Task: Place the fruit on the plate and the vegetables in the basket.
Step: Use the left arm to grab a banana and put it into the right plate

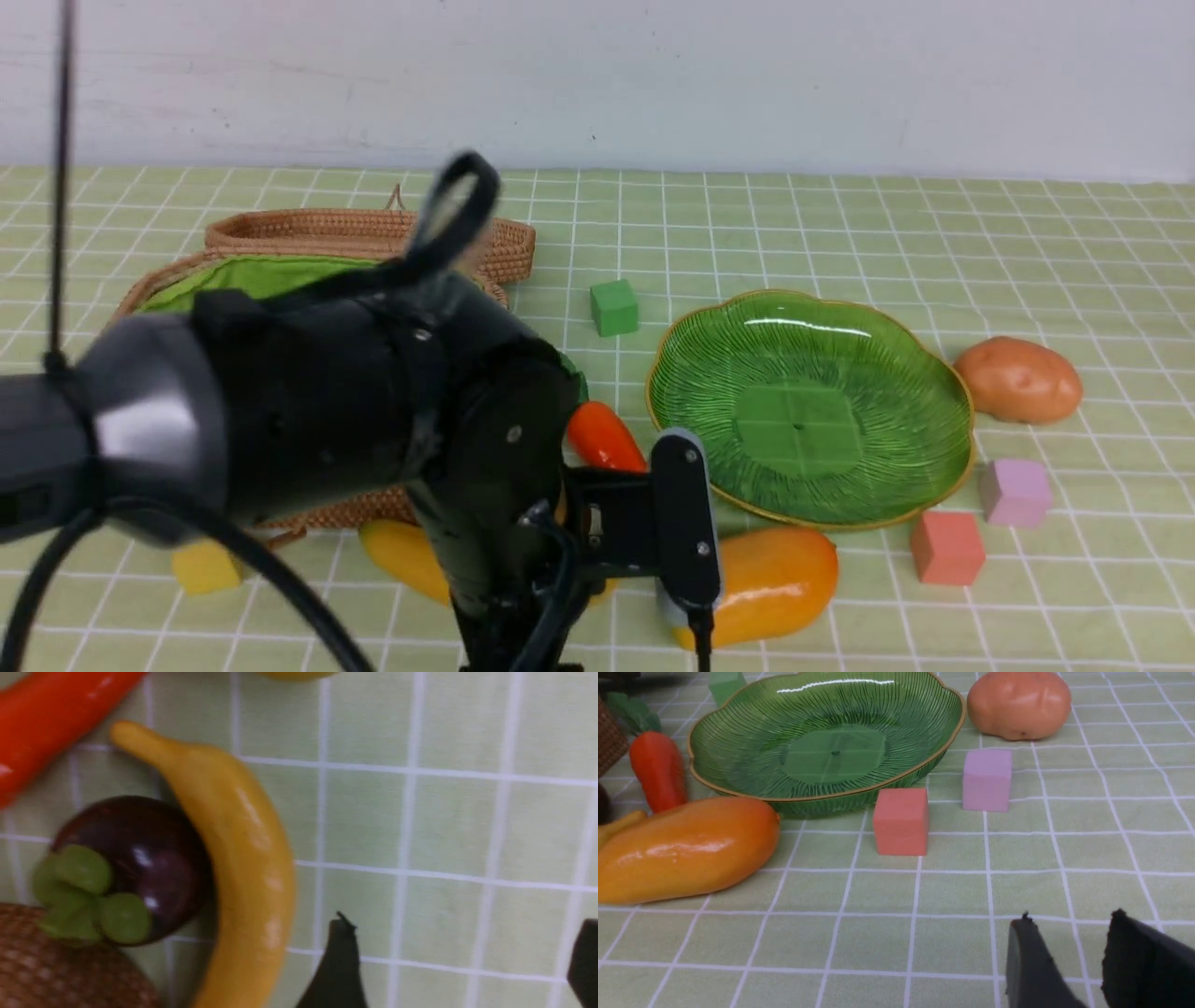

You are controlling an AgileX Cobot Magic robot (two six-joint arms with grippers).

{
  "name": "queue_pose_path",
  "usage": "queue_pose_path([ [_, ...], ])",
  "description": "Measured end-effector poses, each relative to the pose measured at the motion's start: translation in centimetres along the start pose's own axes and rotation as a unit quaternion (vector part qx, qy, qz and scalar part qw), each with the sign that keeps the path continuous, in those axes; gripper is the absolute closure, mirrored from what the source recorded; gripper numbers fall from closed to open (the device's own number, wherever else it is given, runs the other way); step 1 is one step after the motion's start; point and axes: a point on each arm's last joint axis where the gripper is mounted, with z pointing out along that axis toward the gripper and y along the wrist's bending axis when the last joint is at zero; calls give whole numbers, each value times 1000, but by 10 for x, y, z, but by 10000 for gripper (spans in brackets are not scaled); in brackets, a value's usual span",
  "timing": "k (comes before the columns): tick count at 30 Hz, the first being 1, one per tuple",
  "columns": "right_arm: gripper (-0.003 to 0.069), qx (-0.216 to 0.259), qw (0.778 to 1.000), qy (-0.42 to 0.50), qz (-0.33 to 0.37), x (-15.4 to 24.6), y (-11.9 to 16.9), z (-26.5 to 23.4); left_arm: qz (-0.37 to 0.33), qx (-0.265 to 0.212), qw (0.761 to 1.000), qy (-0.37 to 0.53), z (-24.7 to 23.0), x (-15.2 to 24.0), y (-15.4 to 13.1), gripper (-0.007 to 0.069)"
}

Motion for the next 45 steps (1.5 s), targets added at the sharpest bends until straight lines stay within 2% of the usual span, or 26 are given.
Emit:
queue_pose_path([
  [5, 419, 0, 1000, 0, 0, 0, 0, 0, 8, -16, 1000, 3, 9, -2, 4, 3],
  [13, 419, 0, 1000, 0, 0, 0, 0, 0, -39, -30, 998, 33, 20, 4, 12, 116],
  [40, 419, 0, 1000, 0, 0, 0, 0, 0, -3, -54, 995, 85, 65, 7, 22, 137],
  [43, 419, 0, 1000, 0, 0, 0, 0, 0, -7, -62, 994, 88, 69, 6, 24, 162],
  [45, 419, 0, 1000, 0, 0, 0, 0, 0, -20, -61, 994, 91, 72, 7, 24, 213],
])
